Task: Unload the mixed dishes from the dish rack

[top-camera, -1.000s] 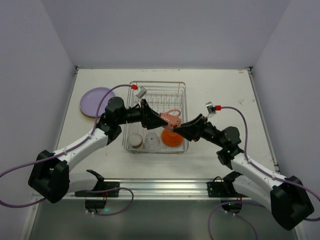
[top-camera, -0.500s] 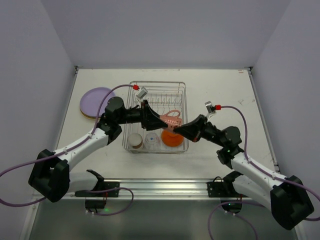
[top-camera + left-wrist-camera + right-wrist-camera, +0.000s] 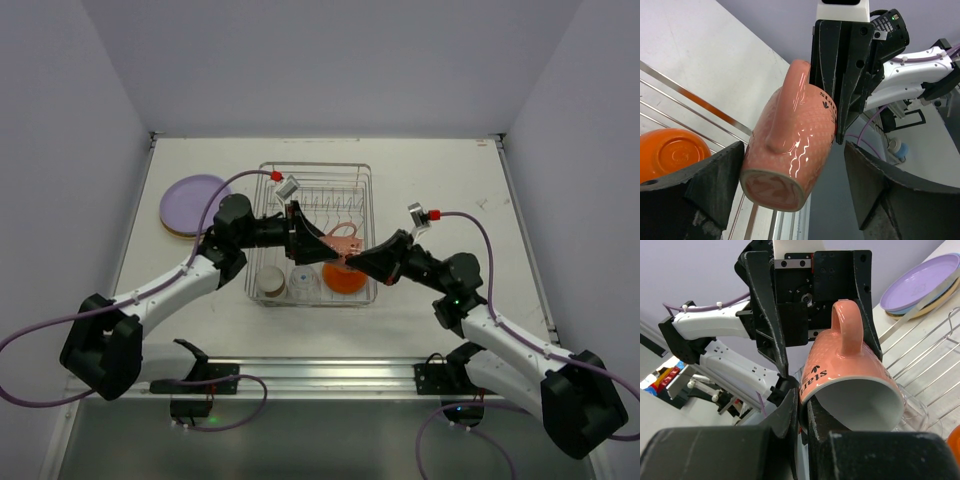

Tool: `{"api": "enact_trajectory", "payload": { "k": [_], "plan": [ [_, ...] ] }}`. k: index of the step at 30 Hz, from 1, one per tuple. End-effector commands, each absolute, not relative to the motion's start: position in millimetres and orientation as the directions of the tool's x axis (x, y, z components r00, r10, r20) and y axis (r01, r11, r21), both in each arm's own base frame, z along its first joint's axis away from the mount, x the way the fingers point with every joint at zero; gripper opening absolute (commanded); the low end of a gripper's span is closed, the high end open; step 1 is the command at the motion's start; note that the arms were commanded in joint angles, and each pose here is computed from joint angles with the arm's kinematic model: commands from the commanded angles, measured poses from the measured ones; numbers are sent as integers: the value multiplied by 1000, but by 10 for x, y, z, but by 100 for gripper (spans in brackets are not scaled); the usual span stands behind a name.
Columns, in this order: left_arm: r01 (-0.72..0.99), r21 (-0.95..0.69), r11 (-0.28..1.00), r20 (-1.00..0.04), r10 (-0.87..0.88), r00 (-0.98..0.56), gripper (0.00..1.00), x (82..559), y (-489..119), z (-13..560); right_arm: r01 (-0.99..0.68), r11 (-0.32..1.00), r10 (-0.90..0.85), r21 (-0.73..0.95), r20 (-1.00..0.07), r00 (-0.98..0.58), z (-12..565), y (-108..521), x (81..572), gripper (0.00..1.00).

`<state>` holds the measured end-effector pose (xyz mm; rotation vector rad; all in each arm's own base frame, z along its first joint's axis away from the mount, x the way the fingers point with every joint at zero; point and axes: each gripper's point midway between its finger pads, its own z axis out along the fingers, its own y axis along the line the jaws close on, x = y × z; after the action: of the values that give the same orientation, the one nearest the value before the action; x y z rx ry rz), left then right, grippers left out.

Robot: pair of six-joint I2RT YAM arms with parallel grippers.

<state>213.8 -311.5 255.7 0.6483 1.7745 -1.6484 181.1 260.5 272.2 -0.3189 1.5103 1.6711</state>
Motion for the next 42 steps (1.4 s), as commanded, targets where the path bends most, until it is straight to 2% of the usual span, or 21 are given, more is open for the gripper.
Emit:
{"api": "enact_trajectory", "payload": {
  "k": [1, 2, 3, 8, 12, 18, 28, 33, 37, 42],
  "plan": [
    [756, -650, 71, -760, -77, -646, 86, 2137, -3129, 2702, -777, 44, 453, 628, -706, -545, 3041, 2585, 1781, 0],
    [755, -651, 74, -759, -78, -646, 93, 2140, -3127, 2699, -778, 44, 451, 627, -707, -545, 3038, 2585, 1778, 0],
    [756, -650, 77, -760, -77, -646, 94, 2143, -3127, 2691, -777, 46, 450, 628, -707, -545, 3032, 2586, 1780, 0],
    [765, -638, 83, -770, -85, -633, 96, 2146, -3112, 2742, -774, 62, 453, 630, -709, -541, 3010, 2571, 1793, 0],
    [754, -627, 197, -777, -84, -624, 97, 2300, -3048, 2668, -759, 97, 455, 643, -707, -541, 2978, 2560, 1836, 0],
    [696, -633, 338, -766, -145, -626, 98, 2564, -2772, 2584, -686, 257, 447, 680, -713, -540, 2849, 2475, 2002, 0],
    [605, -605, 518, -773, -201, -602, 99, 2818, -2386, 2453, -552, 564, 474, 614, -789, -392, 2957, 2085, 2356, 0],
    [573, -580, 579, -779, -188, -598, 100, 2866, -2301, 2363, -430, 715, 373, 552, -821, -433, 2873, 1966, 2619, 0],
    [561, -560, 609, -786, -178, -592, 100, 2885, -2254, 2325, -382, 775, 350, 503, -846, -402, 3100, 1863, 2849, 0],
    [489, -512, 707, -786, -156, -598, 100, 2965, -2093, 2147, -270, 830, 344, 488, -828, -442, 3027, 1651, 3199, 0]
  ]
}}
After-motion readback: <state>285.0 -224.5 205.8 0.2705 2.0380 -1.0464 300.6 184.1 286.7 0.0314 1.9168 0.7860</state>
